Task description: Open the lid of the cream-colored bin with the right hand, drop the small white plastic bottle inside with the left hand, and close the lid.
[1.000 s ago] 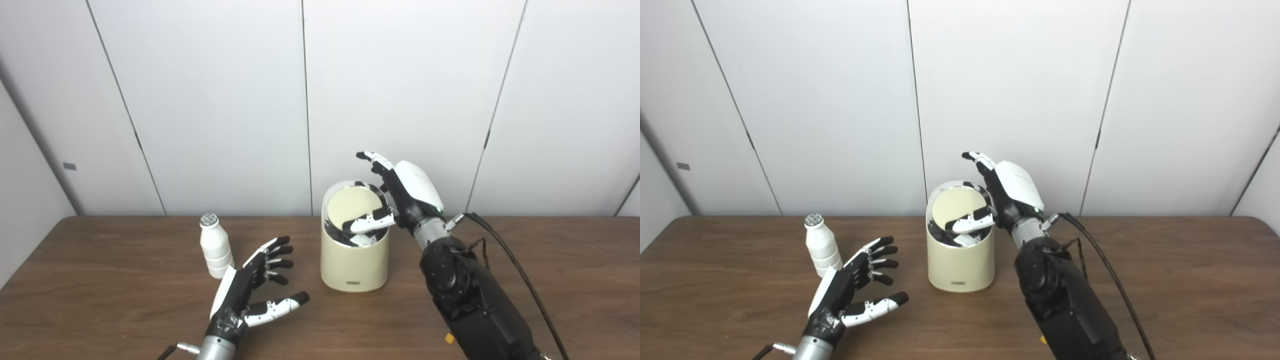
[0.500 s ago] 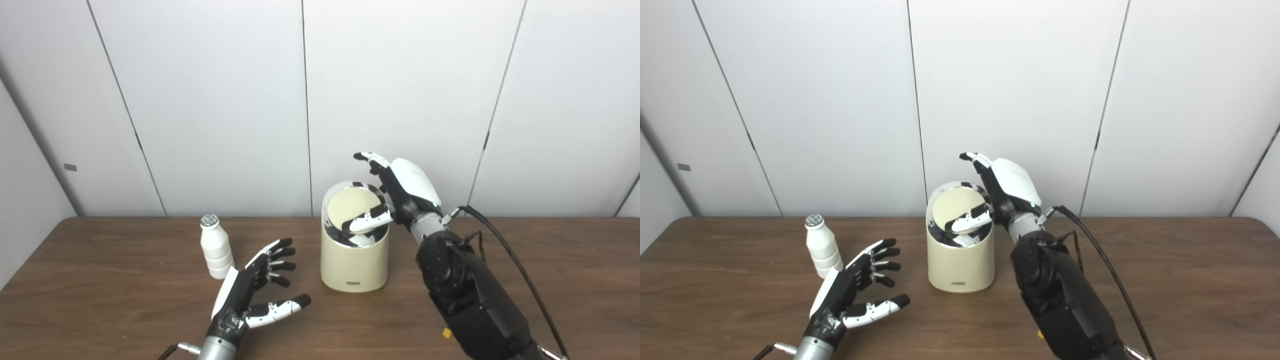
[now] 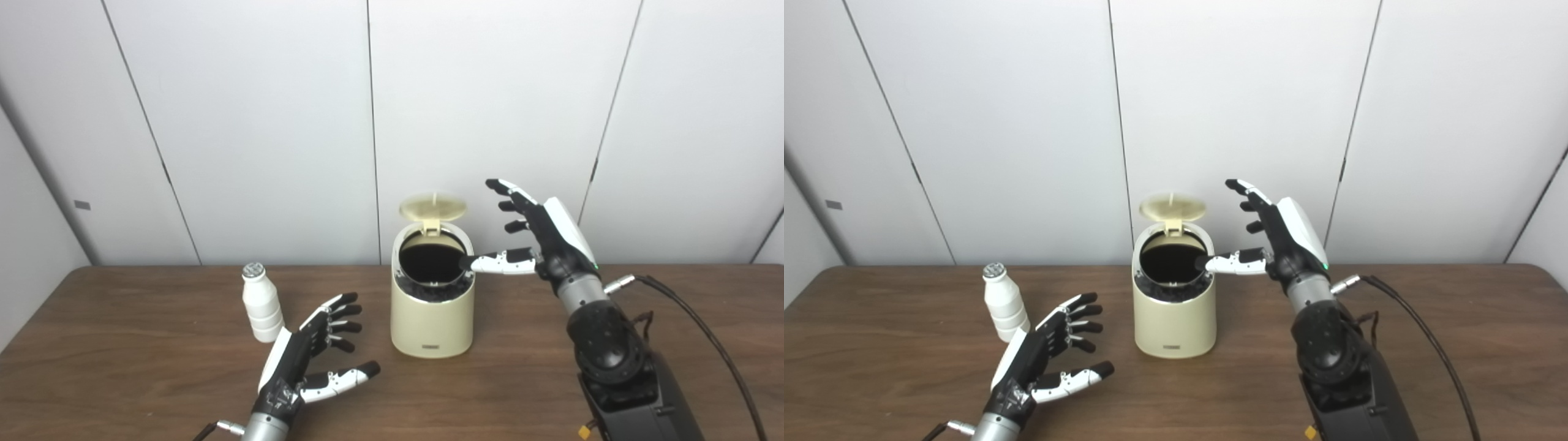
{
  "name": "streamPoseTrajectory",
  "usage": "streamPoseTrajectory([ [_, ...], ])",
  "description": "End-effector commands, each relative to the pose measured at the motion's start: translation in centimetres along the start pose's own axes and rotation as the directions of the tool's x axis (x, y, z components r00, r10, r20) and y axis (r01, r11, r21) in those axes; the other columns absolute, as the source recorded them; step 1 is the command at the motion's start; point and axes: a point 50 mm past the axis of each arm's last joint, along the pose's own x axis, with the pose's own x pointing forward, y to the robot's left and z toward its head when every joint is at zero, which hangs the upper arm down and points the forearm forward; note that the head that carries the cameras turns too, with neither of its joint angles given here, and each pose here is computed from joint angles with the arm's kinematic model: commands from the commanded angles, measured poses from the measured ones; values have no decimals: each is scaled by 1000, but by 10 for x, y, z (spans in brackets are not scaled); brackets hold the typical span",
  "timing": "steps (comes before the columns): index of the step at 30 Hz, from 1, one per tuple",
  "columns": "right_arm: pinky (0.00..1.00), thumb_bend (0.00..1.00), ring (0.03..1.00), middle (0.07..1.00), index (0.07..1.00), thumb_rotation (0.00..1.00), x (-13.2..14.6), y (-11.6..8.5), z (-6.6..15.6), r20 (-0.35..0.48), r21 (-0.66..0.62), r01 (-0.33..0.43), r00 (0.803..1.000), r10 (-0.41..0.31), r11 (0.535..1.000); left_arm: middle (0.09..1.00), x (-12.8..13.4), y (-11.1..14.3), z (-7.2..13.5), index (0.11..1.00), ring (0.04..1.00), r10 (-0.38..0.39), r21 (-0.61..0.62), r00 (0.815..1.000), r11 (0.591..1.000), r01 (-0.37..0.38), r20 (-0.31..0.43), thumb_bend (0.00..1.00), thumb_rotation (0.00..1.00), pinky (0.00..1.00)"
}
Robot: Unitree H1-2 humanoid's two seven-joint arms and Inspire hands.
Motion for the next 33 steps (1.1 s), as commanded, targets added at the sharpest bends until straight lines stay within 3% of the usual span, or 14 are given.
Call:
streamPoseTrajectory([
  [1, 608, 729, 790, 847, 850, 157, -12, -3, 1, 42, 38, 49, 998, -51, 998, 824, 11, 6, 18, 878, 736, 12, 14, 996, 1000, -13, 84, 731, 171, 604],
  [7, 640, 738, 805, 849, 857, 126, -49, 8, -34, -40, 131, 66, 997, -61, 989, 828, 10, 6, 17, 877, 740, 12, 12, 997, 1000, -13, 80, 731, 171, 609],
  [17, 654, 747, 803, 852, 846, 185, -91, 27, -70, -67, 266, 121, 992, -107, 956, 823, 8, 9, 18, 875, 735, 14, 14, 996, 1000, -15, 84, 728, 156, 601],
  [26, 689, 801, 795, 848, 840, 251, -103, 40, -88, -15, 298, 134, 991, -136, 945, 817, 6, 14, 18, 875, 719, 23, 18, 996, 1000, -25, 86, 696, 136, 584],
  [33, 687, 784, 785, 848, 830, 193, -107, 39, -92, -15, 308, 142, 989, -145, 941, 818, 7, 15, 16, 871, 720, 27, 19, 995, 999, -29, 95, 696, 139, 583],
])
